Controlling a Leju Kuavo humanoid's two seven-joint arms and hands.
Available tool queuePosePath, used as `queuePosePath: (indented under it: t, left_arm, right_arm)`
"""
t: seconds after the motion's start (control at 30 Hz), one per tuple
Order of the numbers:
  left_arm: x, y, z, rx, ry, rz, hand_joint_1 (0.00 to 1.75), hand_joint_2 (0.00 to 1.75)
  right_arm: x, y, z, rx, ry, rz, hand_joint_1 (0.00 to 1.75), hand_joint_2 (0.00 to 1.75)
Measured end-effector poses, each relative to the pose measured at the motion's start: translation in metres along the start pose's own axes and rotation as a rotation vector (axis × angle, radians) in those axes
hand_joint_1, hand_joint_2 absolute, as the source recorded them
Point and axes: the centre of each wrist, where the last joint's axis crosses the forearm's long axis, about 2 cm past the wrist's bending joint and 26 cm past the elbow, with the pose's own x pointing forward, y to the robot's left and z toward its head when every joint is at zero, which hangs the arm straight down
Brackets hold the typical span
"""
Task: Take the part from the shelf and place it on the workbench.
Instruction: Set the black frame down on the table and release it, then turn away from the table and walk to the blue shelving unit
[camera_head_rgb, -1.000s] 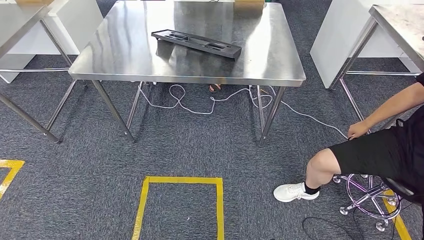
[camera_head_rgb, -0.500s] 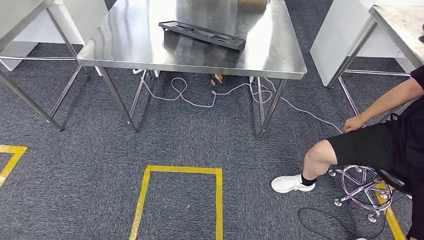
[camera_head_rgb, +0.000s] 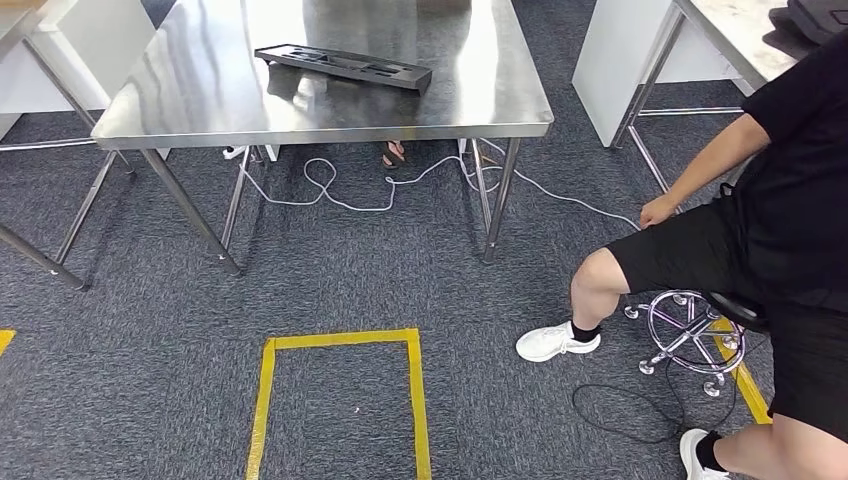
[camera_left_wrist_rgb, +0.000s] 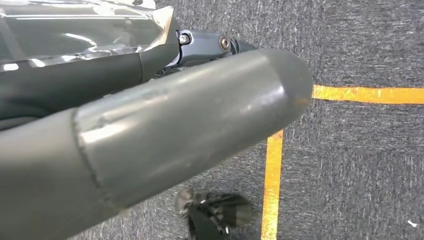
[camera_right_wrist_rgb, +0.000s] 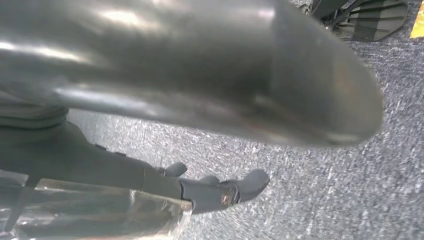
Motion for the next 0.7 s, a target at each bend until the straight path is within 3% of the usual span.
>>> queuePosePath:
  t: [0.7]
  left_arm:
    - [-0.014, 0.002, 0.007, 0.003, 0.021, -0.019, 0.00, 0.00]
  right_arm:
    - [0.000, 0.002, 0.000, 0.012, 0.024, 0.022, 0.00, 0.00]
